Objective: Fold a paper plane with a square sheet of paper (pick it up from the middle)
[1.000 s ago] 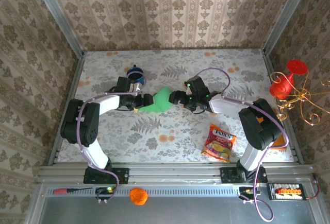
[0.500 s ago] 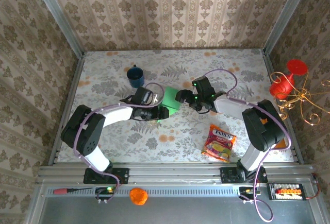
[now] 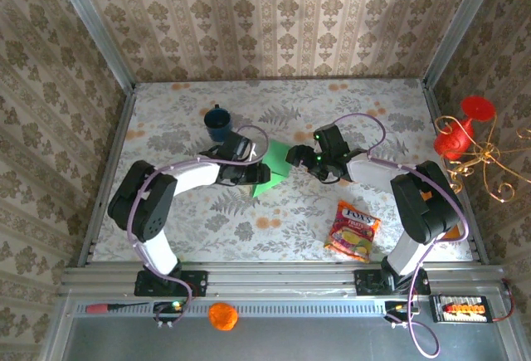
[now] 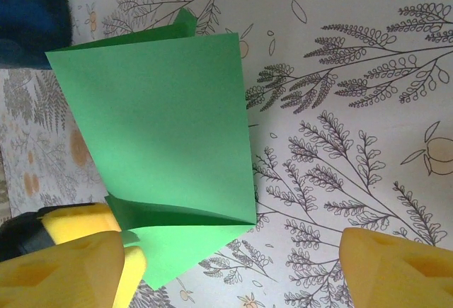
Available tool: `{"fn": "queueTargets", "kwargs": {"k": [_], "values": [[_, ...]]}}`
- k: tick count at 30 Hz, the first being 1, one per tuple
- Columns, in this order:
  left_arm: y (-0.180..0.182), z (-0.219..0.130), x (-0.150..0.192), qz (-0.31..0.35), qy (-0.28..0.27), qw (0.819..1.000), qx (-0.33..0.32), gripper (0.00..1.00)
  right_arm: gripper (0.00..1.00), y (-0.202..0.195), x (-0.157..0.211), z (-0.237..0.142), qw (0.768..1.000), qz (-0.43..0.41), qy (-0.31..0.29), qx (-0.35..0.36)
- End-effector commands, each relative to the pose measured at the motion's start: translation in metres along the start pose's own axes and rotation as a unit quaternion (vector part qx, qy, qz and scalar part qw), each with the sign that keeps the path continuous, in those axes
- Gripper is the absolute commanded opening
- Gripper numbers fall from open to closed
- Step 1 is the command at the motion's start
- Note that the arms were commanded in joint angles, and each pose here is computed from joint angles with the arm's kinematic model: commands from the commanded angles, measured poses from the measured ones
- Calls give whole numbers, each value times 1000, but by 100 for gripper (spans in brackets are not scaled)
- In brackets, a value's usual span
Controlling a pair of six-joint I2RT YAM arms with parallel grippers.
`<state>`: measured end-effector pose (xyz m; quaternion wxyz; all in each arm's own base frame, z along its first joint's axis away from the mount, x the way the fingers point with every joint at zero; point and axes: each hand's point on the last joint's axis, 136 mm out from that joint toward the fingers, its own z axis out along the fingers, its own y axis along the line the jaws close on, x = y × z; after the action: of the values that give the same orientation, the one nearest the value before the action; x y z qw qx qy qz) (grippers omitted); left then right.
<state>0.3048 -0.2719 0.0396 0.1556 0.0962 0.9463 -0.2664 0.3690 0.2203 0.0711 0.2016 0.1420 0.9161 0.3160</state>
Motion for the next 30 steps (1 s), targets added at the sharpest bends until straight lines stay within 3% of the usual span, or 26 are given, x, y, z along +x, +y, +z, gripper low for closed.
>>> {"fn": "queueTargets", "kwargs": {"k": [1,13,22,27,30], "values": [[2,2,-2,9,11,1000,5,55,81,4,-5,-7,1000,3,-10,-6],[20,11,7,-51,27,997,56,33,79,9,1,2,1000,2,12,-17],[27,14,9,-74,30,995,63,28,77,26,14,15,999,-21,38,-31],[32,15,11,-93,32,993,67,24,64,43,27,31,996,-38,69,-48],[33,16,12,-96,34,993,66,22,48,56,30,42,994,-48,81,-57]]}}
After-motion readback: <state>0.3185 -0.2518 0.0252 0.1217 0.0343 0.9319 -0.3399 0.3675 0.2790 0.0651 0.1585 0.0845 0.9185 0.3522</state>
